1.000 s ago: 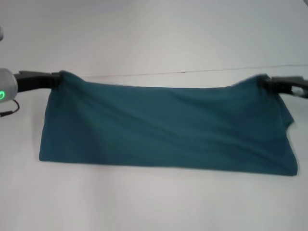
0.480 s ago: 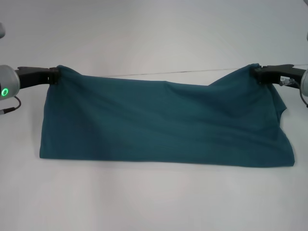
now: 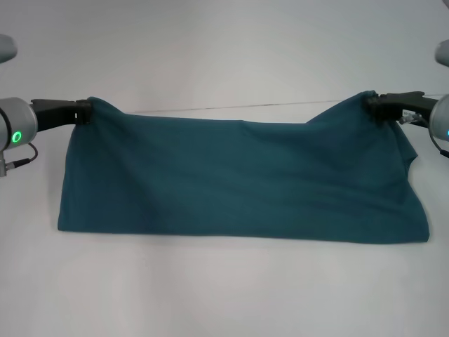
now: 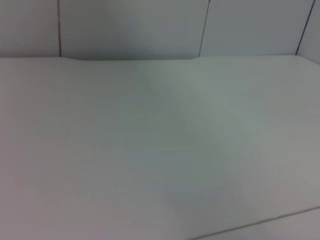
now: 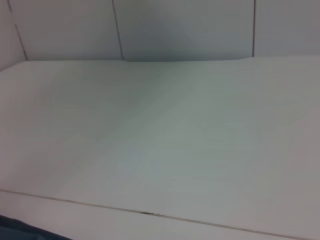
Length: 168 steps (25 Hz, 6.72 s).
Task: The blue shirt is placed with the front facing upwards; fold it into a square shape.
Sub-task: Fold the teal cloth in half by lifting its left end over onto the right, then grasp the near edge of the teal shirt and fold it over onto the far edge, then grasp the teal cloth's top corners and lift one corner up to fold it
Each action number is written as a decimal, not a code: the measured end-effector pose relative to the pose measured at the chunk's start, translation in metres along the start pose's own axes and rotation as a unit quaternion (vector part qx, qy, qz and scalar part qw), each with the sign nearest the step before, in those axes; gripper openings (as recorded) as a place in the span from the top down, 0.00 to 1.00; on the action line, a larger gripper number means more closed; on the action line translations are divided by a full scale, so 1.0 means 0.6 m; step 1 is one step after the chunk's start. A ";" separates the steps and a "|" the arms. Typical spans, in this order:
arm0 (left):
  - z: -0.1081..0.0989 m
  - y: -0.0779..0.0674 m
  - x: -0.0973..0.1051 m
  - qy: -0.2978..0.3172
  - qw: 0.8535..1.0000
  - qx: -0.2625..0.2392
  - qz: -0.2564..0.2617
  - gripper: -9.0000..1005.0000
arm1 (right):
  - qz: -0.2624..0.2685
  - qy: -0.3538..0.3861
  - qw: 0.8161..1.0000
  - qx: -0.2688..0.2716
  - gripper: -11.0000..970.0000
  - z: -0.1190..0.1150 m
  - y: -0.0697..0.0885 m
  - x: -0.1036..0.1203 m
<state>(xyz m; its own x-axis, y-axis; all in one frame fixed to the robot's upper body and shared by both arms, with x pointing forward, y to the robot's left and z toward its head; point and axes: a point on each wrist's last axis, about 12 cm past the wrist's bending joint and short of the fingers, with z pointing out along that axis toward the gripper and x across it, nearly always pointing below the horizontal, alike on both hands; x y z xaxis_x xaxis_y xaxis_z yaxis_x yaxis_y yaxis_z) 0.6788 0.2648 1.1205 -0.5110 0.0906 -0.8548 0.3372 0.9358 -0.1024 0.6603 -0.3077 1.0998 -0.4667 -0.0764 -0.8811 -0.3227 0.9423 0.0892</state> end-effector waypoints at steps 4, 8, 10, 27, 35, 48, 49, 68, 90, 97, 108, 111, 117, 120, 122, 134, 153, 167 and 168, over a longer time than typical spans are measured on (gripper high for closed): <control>0.007 -0.005 0.007 -0.007 1.000 -0.029 0.003 0.97 | -0.030 0.007 1.000 0.004 0.94 0.012 0.011 -0.004; 0.010 -0.002 0.004 -0.018 0.998 -0.056 -0.007 0.85 | -0.040 0.001 0.999 0.018 0.86 0.016 0.013 -0.015; 0.009 0.002 0.003 -0.025 0.998 -0.064 -0.016 0.77 | -0.038 -0.012 0.999 0.025 0.80 0.014 0.008 -0.027; -0.041 0.030 0.040 -0.035 0.995 -0.013 -0.091 0.19 | 0.019 -0.063 0.997 -0.034 0.20 -0.061 -0.027 -0.009; -0.078 0.047 0.090 0.007 0.993 0.027 -0.119 0.16 | 0.084 -0.016 0.992 -0.091 0.16 -0.124 -0.056 0.029; -0.095 0.052 0.138 0.068 0.993 0.030 -0.094 0.16 | 0.204 0.078 0.964 -0.151 0.17 -0.206 -0.090 0.058; -0.094 0.050 0.139 0.072 0.993 0.031 -0.090 0.16 | 0.210 0.081 0.962 -0.153 0.17 -0.208 -0.090 0.060; -0.091 0.027 0.157 0.123 0.989 0.062 -0.059 0.21 | 0.212 0.116 0.957 -0.159 0.16 -0.204 -0.081 0.069; -0.085 0.015 0.147 0.137 0.988 0.073 -0.022 0.32 | 0.218 0.122 0.957 -0.150 0.17 -0.207 -0.082 0.083; -0.085 0.014 0.143 0.137 0.988 0.074 -0.018 0.61 | 0.218 0.128 0.958 -0.132 0.16 -0.210 -0.090 0.092; -0.084 0.014 0.141 0.136 0.988 0.072 -0.017 0.96 | 0.228 0.146 0.956 -0.115 0.16 -0.214 -0.094 0.106; -0.084 0.014 0.141 0.137 0.988 0.072 -0.017 0.98 | 0.226 0.154 0.955 -0.114 0.16 -0.213 -0.093 0.109; -0.085 0.013 0.140 0.139 0.987 0.078 -0.017 0.99 | 0.230 0.160 0.953 -0.114 0.16 -0.210 -0.089 0.117; -0.087 0.012 0.139 0.139 0.987 0.082 -0.016 0.99 | 0.229 0.171 0.952 -0.110 0.16 -0.204 -0.086 0.123; -0.087 0.012 0.138 0.140 0.987 0.084 -0.015 0.99 | 0.225 0.176 0.953 -0.104 0.16 -0.198 -0.083 0.126; -0.088 0.011 0.138 0.140 0.986 0.086 -0.015 0.99 | 0.213 0.181 0.955 -0.098 0.16 -0.165 -0.061 0.127; -0.103 0.012 0.144 0.164 0.981 0.102 -0.005 0.96 | 0.223 0.178 0.954 -0.090 0.77 -0.169 -0.067 0.134; -0.144 0.029 0.139 0.172 0.978 0.115 -0.011 0.92 | 0.231 0.171 0.954 -0.087 0.98 -0.201 -0.092 0.133; -0.147 0.030 0.139 0.173 0.978 0.115 -0.011 0.92 | 0.232 0.171 0.954 -0.087 0.98 -0.203 -0.094 0.134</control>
<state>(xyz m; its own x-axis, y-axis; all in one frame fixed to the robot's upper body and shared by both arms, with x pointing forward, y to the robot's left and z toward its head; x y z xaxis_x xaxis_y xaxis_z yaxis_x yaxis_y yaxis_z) 0.5725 0.3194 1.0920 -0.7432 0.2187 -0.6323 0.4720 0.8412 -0.2639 0.5406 -0.4065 1.0807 -0.8241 0.2067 -0.5274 -0.1331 0.8343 0.5349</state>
